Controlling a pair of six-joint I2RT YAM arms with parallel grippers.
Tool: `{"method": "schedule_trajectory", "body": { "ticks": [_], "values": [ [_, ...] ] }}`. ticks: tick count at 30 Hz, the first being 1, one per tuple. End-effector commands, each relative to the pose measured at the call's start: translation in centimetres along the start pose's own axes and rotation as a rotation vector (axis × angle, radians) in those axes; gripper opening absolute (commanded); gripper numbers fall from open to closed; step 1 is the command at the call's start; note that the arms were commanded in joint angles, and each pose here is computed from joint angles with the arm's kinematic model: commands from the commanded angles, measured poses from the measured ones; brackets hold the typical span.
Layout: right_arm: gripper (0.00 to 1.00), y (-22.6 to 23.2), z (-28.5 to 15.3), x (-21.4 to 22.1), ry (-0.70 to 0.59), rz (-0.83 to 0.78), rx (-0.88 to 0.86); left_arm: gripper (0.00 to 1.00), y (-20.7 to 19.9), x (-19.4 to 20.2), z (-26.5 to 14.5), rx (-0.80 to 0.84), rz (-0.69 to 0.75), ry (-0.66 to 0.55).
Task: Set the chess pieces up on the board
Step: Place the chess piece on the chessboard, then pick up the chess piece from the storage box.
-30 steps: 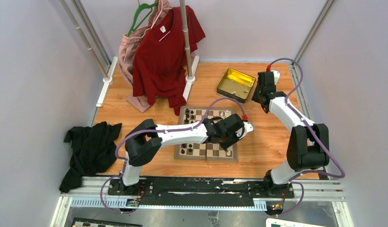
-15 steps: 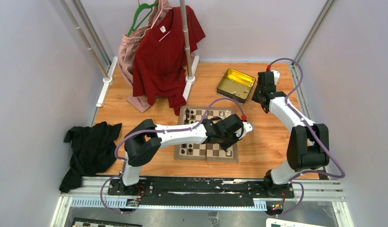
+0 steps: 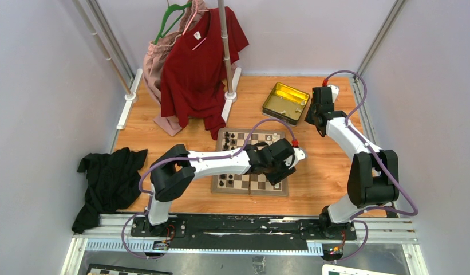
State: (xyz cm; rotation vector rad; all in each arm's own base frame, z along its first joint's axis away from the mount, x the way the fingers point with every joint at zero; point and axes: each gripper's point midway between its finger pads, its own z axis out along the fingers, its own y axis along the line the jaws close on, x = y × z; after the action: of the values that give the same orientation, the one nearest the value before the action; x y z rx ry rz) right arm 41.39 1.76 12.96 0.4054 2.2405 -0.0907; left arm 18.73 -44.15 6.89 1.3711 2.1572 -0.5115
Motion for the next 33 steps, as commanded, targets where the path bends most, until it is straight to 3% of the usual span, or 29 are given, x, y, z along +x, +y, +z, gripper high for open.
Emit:
{"method": "schedule_trajectory", "body": {
  "ticks": [1, 7, 15, 21, 33],
  "values": [
    [0.36, -0.2, -0.3, -1.4, -0.027, 0.020, 0.001, 0.49, 0.4, -2.4, -2.1, -0.016, 0.015, -0.067],
    [0.36, 0.5, -0.6, -3.3, -0.055, 0.011, -0.019, 0.50, 1.9, -5.7, -5.6, -0.103, 0.027, -0.138],
    [0.38, 3.5, 0.9, -7.3, -0.022, -0.089, -0.084, 0.53, 5.4, -9.7, -13.3, -0.294, -0.047, -0.276],
    [0.39, 5.4, 4.9, -8.4, 0.056, -0.163, -0.087, 0.55, 8.0, -8.9, -16.6, -0.347, -0.174, -0.319],
    [0.39, 6.6, 10.7, -9.1, 0.112, -0.219, -0.036, 0.57, 9.9, -6.7, -18.2, -0.363, -0.254, -0.334]
  ]
}}
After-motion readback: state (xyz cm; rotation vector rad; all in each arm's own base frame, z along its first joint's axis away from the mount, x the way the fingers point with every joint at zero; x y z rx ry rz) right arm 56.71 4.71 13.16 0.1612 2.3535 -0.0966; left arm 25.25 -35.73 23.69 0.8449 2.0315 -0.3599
